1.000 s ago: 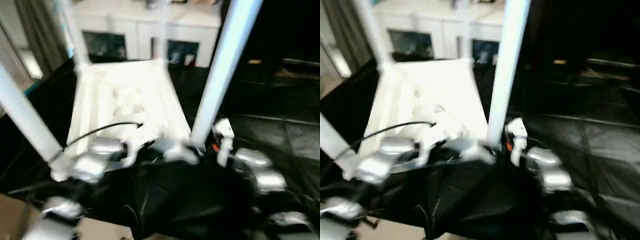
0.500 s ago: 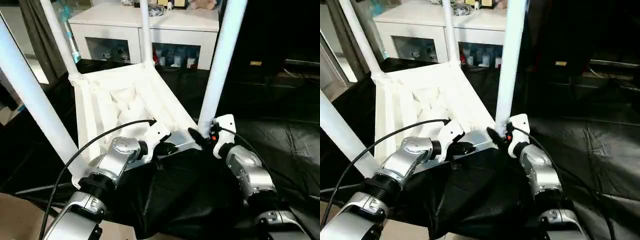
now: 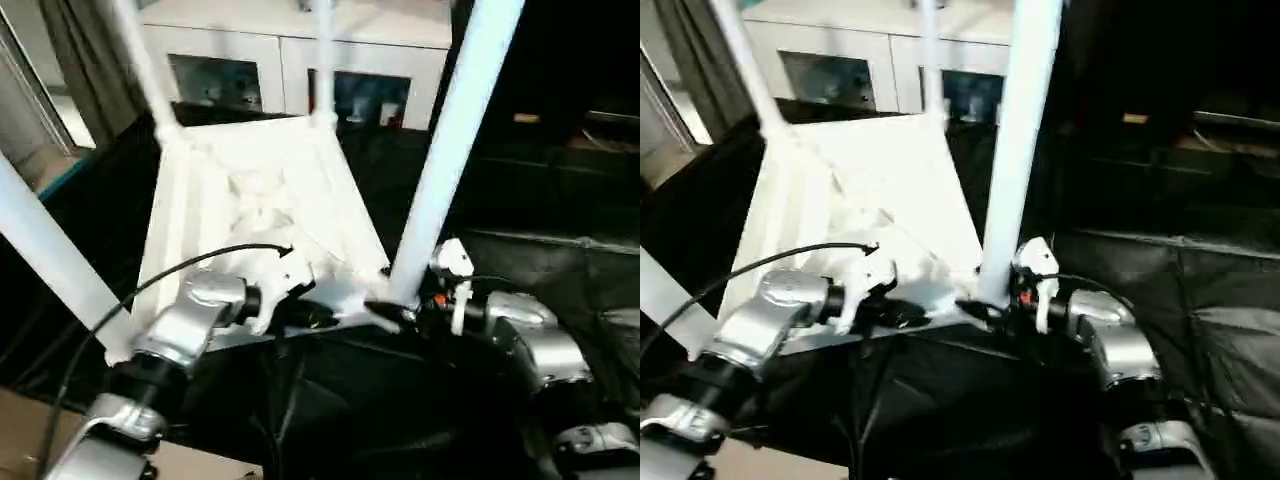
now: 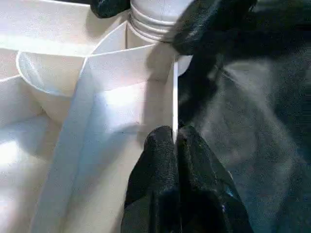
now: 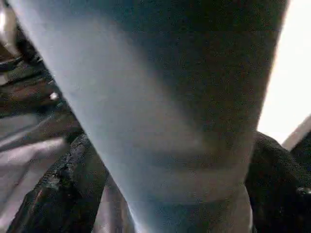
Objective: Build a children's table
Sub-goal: Rotate leg to tighten
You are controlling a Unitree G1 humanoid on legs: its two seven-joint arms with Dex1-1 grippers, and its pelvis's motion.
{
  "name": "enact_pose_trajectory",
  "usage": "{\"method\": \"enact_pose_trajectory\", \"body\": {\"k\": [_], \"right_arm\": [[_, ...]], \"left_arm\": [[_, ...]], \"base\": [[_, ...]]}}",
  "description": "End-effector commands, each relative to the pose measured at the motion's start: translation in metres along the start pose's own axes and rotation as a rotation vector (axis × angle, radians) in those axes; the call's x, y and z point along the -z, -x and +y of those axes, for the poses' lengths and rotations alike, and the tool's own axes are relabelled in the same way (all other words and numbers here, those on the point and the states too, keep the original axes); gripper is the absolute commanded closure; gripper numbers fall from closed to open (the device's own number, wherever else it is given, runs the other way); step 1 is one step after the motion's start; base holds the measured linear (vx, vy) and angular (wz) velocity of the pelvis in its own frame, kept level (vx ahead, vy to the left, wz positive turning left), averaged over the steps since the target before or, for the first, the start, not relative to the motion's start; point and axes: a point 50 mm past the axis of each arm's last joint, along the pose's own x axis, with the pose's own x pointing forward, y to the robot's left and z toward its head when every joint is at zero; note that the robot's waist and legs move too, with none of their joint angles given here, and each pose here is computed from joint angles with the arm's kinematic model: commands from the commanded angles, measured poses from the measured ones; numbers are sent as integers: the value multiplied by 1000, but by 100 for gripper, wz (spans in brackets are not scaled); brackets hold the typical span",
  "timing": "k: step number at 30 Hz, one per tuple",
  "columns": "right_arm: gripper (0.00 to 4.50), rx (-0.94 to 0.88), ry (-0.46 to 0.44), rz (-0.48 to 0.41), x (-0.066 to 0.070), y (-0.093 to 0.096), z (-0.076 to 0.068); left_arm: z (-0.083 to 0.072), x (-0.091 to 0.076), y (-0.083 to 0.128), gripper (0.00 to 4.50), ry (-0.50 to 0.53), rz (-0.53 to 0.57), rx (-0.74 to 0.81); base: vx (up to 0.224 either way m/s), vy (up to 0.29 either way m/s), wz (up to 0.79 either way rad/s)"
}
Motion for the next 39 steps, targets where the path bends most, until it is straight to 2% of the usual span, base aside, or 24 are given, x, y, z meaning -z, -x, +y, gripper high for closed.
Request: {"method": "enact_pose_trajectory", "body": {"k": [1, 9, 12, 19, 22, 23, 26, 27, 30, 32, 34, 36, 39], "right_arm": [[96, -91, -44, 55, 10, -8, 8], [157, -154, -57, 62, 11, -7, 12], [179, -101, -52, 45, 14, -13, 14], [183, 244, -84, 71, 34, -26, 6], [184, 440, -181, 42, 42, -36, 2], [184, 522, -197, 38, 42, -43, 2], [184, 579, -177, 39, 38, -53, 3], [184, 579, -177, 39, 38, -53, 3], [184, 463, -149, -42, 22, -71, 12], [115, 406, -111, -46, 18, -72, 14], [115, 370, -98, -43, 16, -68, 12], [85, 281, -66, -30, 13, -55, 8], [61, 263, -56, -23, 12, -52, 8]], "left_arm": [[-8, 2, -5, 450, 9, 9, 82], [-4, 5, 2, 450, 16, 21, 72], [-2, 2, -4, 450, 16, -6, 24], [9, -7, -24, 450, 34, -51, -159], [16, -13, -38, 450, 60, -64, -289], [18, -18, -46, 450, 79, -81, -350], [17, -23, -54, 450, 92, -103, -375], [17, -23, -54, 450, 92, -103, -375], [12, -29, -61, 450, 70, -131, -341], [11, -30, -61, 450, 61, -140, -319], [9, -30, -58, 450, 40, -152, -287], [5, -25, -50, 450, 13, -141, -202], [4, -23, -48, 450, 9, -137, -186]], "base": [[0, 0, 0], [0, 0, 0], [0, 0, 0], [0, 0, 0], [0, 0, 0], [0, 0, 0], [0, 0, 0], [0, 0, 0], [0, 0, 0], [0, 0, 0], [0, 0, 0], [0, 0, 0], [0, 0, 0]]}}
